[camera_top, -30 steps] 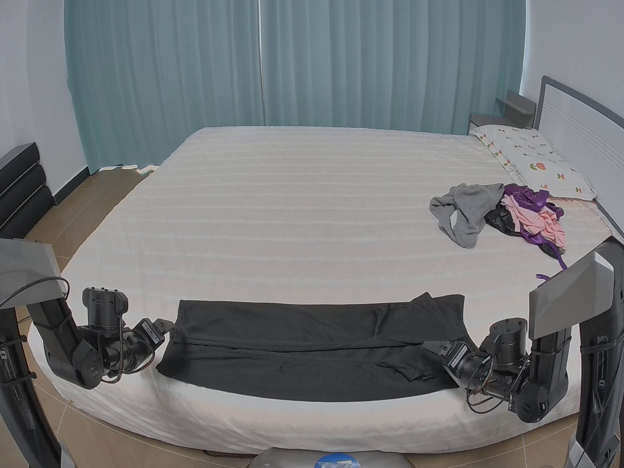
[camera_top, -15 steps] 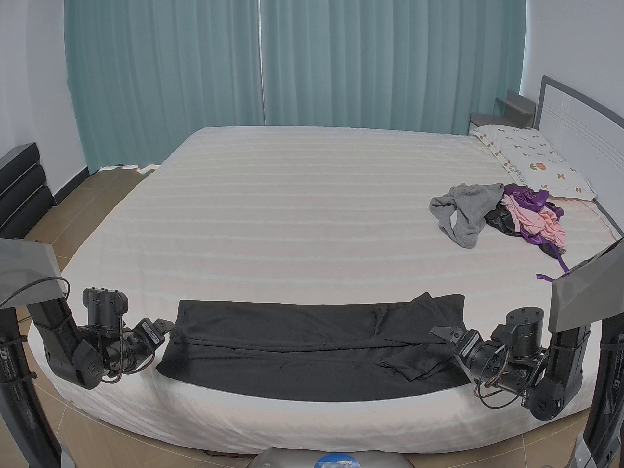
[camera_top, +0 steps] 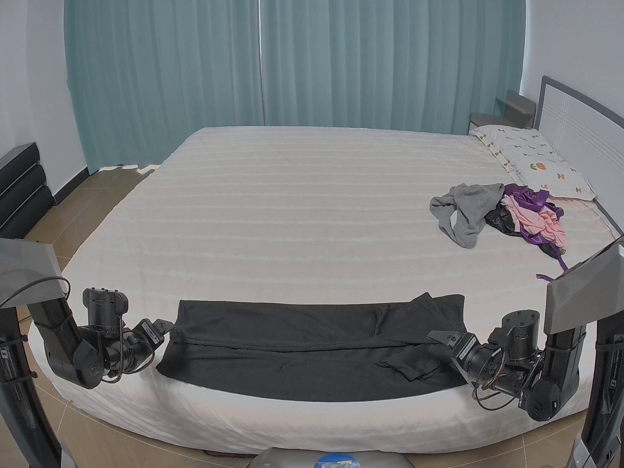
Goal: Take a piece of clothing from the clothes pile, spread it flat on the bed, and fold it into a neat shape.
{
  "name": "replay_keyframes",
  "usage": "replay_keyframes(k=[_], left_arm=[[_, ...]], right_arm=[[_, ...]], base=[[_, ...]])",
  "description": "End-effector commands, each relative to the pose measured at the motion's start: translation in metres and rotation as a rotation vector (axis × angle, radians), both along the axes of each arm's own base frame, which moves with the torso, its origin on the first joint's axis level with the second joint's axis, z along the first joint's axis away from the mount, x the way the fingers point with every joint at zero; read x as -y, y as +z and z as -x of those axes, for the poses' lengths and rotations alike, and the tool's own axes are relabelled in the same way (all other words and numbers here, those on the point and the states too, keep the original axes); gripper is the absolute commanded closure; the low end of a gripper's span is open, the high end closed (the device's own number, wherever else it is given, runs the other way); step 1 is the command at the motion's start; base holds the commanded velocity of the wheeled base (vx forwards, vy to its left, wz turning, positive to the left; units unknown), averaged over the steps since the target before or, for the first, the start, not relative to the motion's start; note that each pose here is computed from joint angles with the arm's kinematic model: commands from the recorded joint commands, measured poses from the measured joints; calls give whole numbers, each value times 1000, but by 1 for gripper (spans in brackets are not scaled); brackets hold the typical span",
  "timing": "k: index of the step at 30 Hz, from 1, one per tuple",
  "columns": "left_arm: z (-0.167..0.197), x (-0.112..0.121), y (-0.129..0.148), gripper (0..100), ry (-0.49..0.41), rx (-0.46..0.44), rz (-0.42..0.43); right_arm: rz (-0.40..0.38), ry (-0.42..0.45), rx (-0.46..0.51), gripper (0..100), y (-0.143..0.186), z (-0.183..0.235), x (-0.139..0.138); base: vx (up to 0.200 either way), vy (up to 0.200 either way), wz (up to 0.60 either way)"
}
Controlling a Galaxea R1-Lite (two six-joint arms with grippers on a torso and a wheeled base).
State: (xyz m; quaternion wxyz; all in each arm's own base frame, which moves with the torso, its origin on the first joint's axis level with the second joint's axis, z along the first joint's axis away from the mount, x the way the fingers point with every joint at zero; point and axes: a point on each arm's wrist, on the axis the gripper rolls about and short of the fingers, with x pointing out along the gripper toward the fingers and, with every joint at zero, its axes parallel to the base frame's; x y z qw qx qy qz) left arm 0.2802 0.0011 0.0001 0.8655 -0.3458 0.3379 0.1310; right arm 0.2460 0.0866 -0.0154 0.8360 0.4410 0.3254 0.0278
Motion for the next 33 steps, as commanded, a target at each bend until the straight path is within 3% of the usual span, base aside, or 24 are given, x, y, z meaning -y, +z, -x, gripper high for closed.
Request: replay_keyframes(k=[1, 11, 12, 24, 33], left_arm=[[0, -1, 0, 0, 3, -2, 1], [0, -1, 0, 0, 2, 1, -1], [0, -1, 0, 0, 2, 1, -1], [-1, -1, 1, 0, 2, 5, -1], [-1, -1, 1, 0, 4, 5, -1]], right_arm=[[10, -2, -29, 0, -12, -2, 1], [11, -11, -22, 0, -20, -11, -1], [11, -11, -22, 100, -20, -12, -2], [13, -8, -32, 100, -17, -7, 0], [-14, 15, 11, 100, 8, 6, 0]], base=[[0, 0, 0], [0, 0, 0], [0, 0, 0], [0, 0, 0], [0, 0, 0]])
